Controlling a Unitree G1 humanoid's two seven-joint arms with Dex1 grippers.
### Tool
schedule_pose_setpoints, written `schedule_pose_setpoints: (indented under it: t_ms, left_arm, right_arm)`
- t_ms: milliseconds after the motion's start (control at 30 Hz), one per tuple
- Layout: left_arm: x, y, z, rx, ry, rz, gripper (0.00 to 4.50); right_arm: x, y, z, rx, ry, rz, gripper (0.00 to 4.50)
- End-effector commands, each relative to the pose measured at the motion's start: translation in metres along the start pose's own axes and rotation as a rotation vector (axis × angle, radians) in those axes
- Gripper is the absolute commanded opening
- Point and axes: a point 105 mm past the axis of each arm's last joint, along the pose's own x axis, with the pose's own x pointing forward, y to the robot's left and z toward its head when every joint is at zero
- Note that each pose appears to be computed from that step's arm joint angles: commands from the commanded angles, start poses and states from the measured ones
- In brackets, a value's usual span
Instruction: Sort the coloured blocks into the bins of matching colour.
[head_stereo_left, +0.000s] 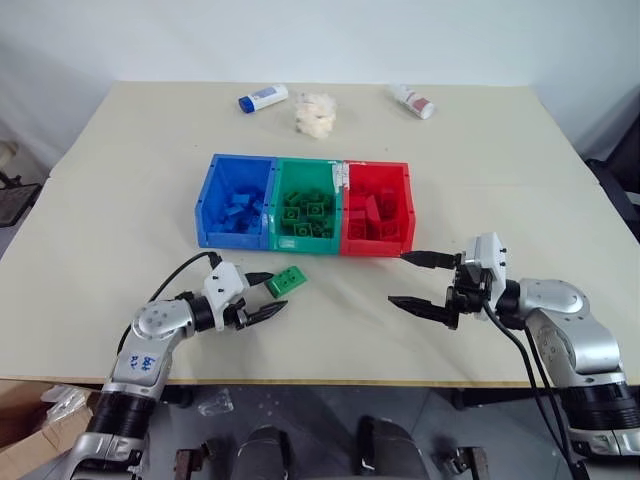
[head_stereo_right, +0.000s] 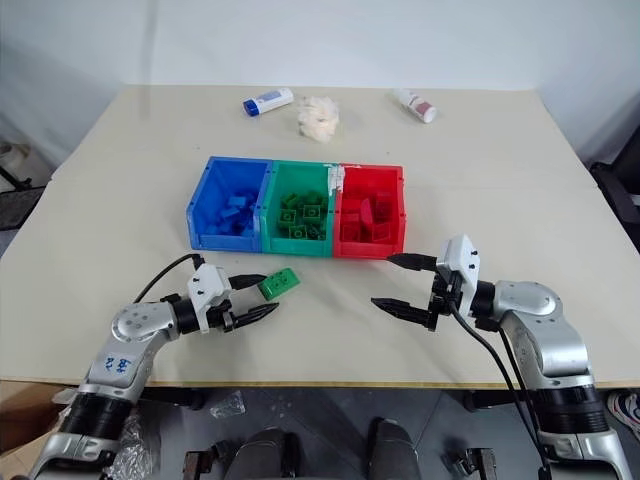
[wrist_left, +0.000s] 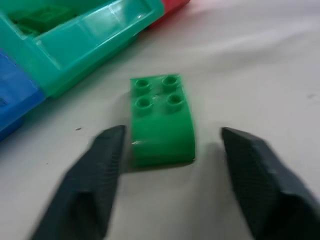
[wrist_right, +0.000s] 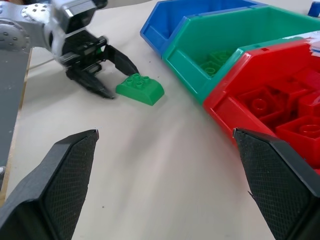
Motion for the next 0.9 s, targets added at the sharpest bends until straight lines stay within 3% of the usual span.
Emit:
schedule_pose_setpoints:
  t_ms: [33,100,400,833,900]
  left_arm:
    - [0.004,0.001,0.004,0.028,-0.008,-0.018,1.93]
    - [0.005,0.0,0.005,0.024,-0.021,-0.037,1.43]
    - [0.016,-0.007,0.047,0.03,-0.168,-0.093,1.43]
    - [0.051,0.063,0.106,0.083,-0.246,0.12,1.43]
    - [0.057,0.076,0.107,0.089,-0.232,0.167,2.17]
  right_arm:
    - [-0.008,-0.001,0.013,-0.052,-0.023,-0.029,4.5]
    - [-0.01,-0.001,0.012,-0.052,-0.025,-0.041,4.5]
    - [-0.017,-0.002,0.008,-0.05,-0.028,-0.082,4.5]
    - [-0.024,0.0,0.004,-0.052,-0.03,-0.118,4.5]
    - [-0.024,0.001,0.004,-0.051,-0.032,-0.119,4.5]
